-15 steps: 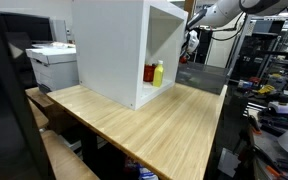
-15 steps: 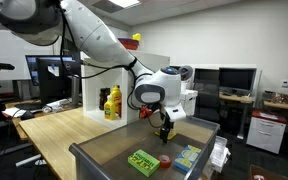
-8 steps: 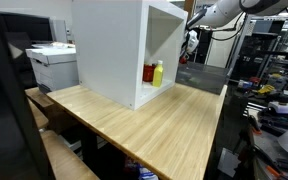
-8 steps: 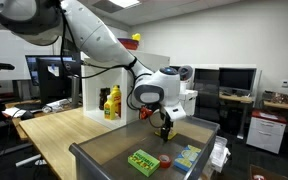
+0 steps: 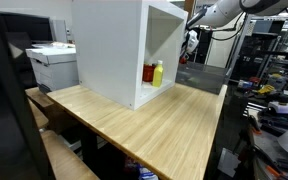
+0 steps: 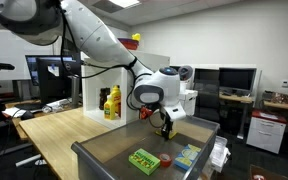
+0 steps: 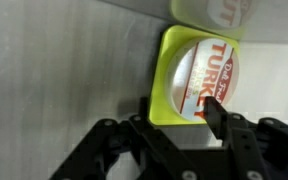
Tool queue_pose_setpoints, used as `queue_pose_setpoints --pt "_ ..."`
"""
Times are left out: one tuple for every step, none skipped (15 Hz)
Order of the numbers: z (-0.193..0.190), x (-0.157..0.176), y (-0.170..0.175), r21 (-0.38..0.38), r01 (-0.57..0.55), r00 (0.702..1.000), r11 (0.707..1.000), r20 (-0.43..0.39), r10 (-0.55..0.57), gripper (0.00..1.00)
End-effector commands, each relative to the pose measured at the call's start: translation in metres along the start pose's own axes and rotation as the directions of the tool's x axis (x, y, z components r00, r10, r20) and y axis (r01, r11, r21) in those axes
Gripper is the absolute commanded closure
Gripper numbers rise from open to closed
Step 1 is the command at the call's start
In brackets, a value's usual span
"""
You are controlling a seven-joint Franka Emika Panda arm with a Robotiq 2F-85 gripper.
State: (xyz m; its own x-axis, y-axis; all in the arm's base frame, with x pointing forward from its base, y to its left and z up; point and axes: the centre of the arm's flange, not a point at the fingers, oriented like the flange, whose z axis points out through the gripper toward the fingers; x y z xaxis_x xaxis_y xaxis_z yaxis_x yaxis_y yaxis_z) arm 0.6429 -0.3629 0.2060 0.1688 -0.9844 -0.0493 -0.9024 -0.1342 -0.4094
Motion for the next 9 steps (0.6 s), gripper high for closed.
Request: queue_pose_setpoints --pt "-0.001 -0.018 -0.006 0.04 0.017 1.0 0.999 0.005 -0.017 0.7" --pt "-0.002 -0.018 -0.006 0.041 0.015 1.0 0.999 0.006 -0.015 0.81" --pt "-0.003 -0.017 -0.007 0.042 0.013 1.0 0.999 0.007 -0.014 0.85" --pt "-0.006 -0.017 -0.008 0.046 0.013 1.0 0.999 0.007 -0.013 0.91" --pt "-0.009 -0.016 -0.011 0.053 0.011 1.0 0.999 0.008 -0.012 0.96" --pt "-0.012 -0.015 -0.013 0.059 0.011 1.0 0.998 0.008 -0.012 0.98" --pt "-0.016 -0.014 -0.015 0.066 0.009 1.0 0.998 0.007 -0.01 1.0" --pt "-0.019 -0.013 -0.017 0.072 0.006 1.0 0.997 0.007 -0.007 1.0" --pt "-0.024 -0.011 -0.019 0.08 0.004 1.0 0.997 0.006 -0.004 1.0"
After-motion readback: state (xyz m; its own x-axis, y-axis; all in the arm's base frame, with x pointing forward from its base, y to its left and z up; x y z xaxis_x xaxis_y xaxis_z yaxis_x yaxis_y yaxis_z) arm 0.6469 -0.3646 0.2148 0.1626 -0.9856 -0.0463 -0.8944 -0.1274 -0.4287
